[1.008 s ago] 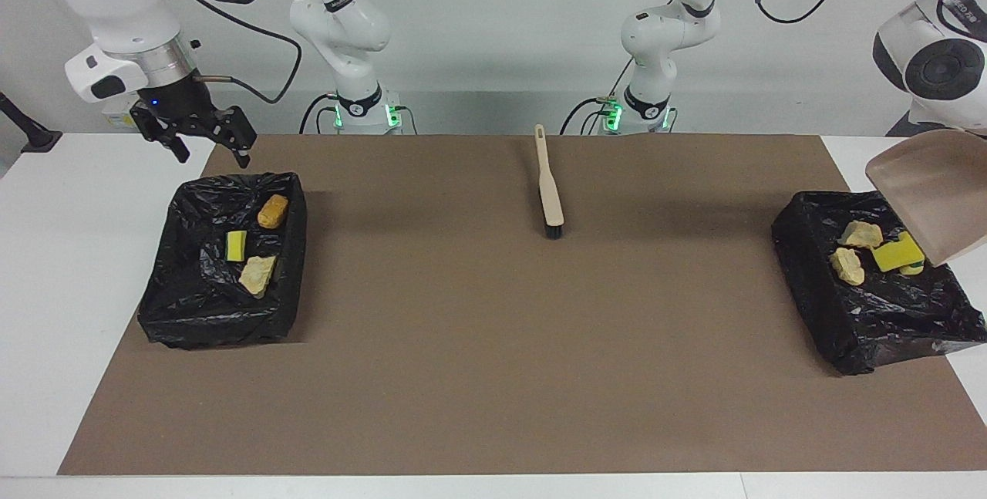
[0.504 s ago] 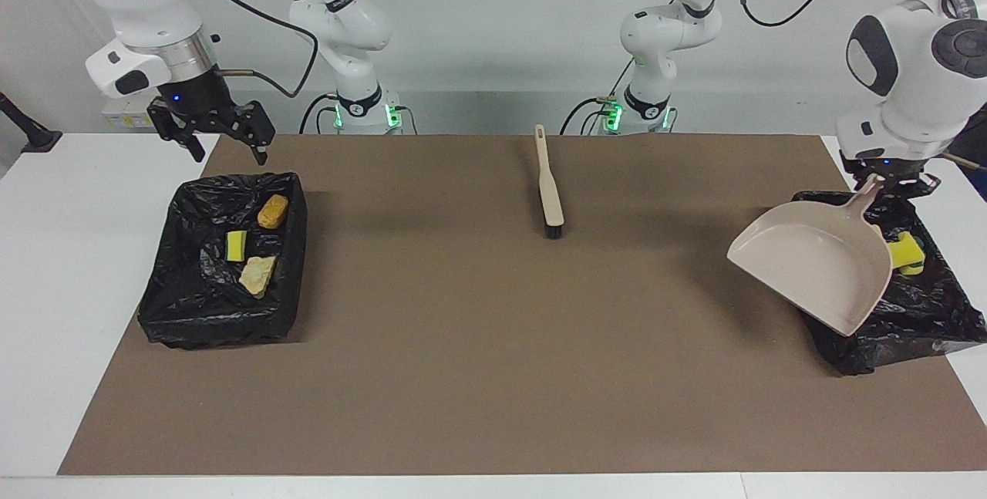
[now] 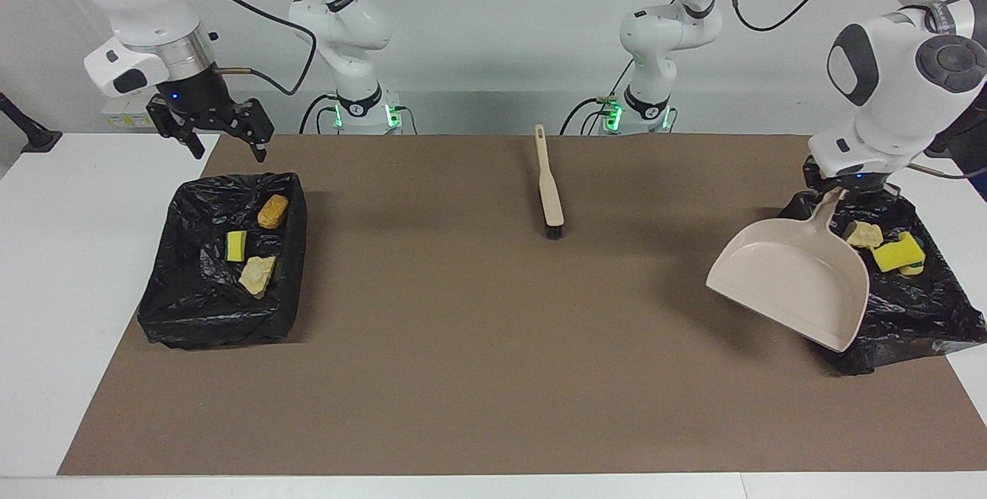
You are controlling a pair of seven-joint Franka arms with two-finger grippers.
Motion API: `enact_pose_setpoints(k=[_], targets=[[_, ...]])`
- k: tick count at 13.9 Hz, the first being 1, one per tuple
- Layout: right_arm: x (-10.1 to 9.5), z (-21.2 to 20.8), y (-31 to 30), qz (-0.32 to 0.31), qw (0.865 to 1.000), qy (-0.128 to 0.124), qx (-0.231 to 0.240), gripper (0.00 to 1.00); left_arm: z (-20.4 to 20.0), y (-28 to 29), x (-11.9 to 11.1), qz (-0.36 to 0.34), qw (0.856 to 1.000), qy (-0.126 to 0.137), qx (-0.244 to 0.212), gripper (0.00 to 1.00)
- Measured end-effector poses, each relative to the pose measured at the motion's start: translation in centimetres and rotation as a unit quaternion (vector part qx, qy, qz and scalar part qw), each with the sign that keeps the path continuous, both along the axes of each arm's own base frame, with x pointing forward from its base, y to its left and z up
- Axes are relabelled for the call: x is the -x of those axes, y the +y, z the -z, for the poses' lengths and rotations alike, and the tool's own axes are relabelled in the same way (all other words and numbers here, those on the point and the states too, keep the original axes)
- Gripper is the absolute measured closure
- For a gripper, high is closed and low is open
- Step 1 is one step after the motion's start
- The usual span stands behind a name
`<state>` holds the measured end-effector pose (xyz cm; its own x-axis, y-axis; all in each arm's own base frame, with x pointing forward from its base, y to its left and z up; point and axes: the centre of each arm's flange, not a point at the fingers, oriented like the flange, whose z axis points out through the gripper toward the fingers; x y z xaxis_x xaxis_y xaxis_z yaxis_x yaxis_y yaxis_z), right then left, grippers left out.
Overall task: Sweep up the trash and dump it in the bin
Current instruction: 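Carry the empty dustpan back to the table center with the left gripper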
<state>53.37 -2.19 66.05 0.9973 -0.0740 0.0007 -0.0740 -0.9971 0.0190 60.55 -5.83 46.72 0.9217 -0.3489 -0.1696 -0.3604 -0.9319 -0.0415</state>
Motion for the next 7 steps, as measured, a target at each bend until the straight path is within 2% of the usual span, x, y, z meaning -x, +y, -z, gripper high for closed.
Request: enact_pose_setpoints(k=[3,7], targets=[[1.4,-0.5,1.5,0.008,1.0,0.024,0.0,0.0,3.2,-6.2,-0.8,-0.059,0.998,-0.013,0.022,0.69],[2.2,-0.7,2.1,0.004,0.999,0.033,0.001,0.0,6.1,-14.1,-0.8,-0.125,0.99,-0.032,0.059,0.69]])
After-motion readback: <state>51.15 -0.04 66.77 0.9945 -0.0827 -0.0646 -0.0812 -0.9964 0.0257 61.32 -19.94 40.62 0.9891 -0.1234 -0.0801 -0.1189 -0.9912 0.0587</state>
